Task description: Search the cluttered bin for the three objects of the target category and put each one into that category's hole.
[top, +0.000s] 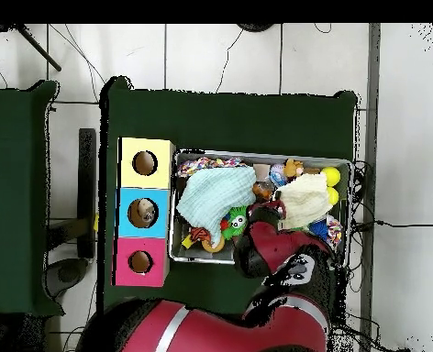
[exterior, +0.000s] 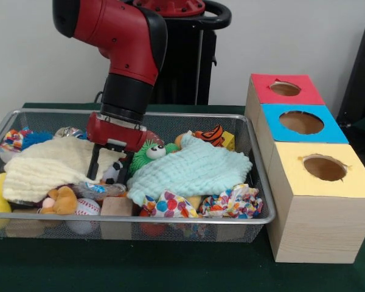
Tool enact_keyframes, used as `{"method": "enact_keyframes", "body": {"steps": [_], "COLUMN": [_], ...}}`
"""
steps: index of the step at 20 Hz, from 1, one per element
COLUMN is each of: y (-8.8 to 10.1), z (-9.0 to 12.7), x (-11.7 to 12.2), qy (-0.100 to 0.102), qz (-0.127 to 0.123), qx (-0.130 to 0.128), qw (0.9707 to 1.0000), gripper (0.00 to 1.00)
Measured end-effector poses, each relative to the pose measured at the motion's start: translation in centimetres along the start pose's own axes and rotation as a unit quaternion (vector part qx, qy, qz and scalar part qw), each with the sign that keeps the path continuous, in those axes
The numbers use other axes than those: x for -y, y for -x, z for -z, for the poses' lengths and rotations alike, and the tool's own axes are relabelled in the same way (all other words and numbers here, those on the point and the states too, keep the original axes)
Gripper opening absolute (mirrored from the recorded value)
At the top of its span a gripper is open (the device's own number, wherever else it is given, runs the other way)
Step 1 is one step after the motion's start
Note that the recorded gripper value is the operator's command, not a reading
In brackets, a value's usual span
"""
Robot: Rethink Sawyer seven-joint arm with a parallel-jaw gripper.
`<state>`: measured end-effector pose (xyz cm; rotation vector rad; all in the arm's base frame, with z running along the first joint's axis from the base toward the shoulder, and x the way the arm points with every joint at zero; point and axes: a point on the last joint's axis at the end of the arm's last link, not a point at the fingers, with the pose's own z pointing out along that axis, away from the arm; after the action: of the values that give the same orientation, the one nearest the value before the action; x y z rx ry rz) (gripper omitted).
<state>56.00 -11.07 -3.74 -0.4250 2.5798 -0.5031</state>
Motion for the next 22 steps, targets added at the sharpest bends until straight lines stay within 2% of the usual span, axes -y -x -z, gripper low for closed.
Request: {"method": "enact_keyframes", "body": {"steps": [5, 12, 19, 22], "y": [-0.1, 0.0, 1.2, 1.6], "z": [-0.2, 0.0, 0.9, 1.1], "x": [1.1, 1.4, 1.6, 1.9], "qy": [-0.007, -0.001, 0.014, 0.016], "qz": [-0.021, -0.042, -0.080, -0.087], "qx": [0.000, 0.001, -0.027, -0.032], "qw": [0.9998, 0.9991, 0.9963, 0.9955], "gripper": [1.00, 1.00, 1.00, 1.00]}}
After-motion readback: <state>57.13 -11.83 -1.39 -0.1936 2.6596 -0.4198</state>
